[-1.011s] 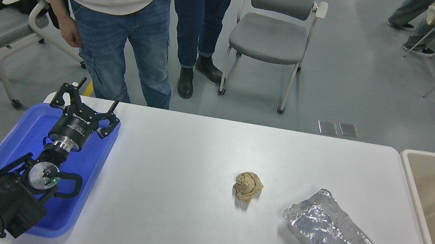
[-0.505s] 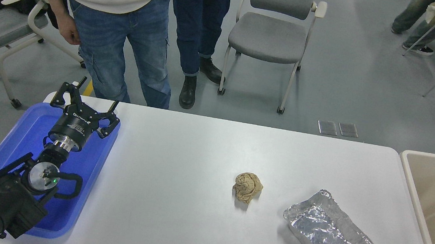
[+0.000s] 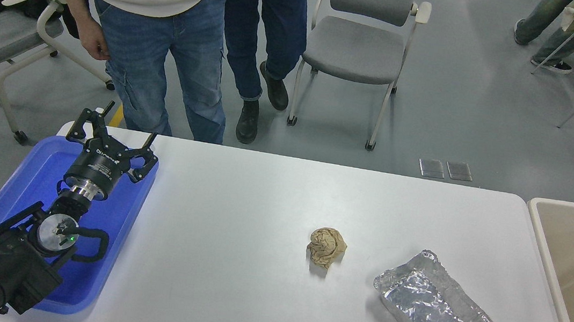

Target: Pick up paper cup place in dustbin

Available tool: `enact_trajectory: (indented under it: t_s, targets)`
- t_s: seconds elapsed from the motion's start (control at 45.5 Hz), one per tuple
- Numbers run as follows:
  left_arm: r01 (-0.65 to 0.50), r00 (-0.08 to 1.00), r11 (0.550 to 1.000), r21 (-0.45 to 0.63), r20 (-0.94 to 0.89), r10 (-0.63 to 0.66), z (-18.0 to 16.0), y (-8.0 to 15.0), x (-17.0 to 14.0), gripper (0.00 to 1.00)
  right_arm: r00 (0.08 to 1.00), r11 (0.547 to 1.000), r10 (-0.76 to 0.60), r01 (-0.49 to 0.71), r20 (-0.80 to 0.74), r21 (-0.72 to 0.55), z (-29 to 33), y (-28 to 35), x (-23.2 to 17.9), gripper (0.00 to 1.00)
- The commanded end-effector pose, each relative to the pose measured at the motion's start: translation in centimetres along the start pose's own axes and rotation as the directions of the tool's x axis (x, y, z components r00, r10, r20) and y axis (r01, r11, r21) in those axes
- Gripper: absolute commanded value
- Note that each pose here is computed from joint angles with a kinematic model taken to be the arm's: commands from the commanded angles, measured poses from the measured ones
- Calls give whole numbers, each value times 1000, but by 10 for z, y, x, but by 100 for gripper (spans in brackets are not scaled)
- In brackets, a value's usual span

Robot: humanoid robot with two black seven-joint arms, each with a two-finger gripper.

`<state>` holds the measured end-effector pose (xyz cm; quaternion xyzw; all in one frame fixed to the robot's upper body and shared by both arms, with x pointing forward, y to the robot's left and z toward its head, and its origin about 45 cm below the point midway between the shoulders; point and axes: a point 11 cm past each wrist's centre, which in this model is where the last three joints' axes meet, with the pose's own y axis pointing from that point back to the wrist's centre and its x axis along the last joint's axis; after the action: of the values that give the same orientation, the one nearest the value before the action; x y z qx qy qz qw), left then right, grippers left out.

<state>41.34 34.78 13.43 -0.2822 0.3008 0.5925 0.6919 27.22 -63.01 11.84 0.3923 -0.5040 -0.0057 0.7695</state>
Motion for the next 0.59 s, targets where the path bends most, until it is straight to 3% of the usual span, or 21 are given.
enact_trajectory:
  t_s: [0.0, 0.286, 0.571]
  targets:
    - [0, 1000, 1000, -1, 0, 0, 0, 0, 0, 100, 997, 1000, 17, -17, 80, -8, 9, 1, 11, 100]
    - [0, 1000, 1000, -1, 0, 0, 0, 0, 0, 100, 990, 993, -86, 76, 116, 87, -17, 18, 24, 100]
    - [0, 1000, 1000, 1, 0, 0, 0, 0, 0, 100, 952, 956, -246, 269, -183, 114, -46, 64, 14, 100]
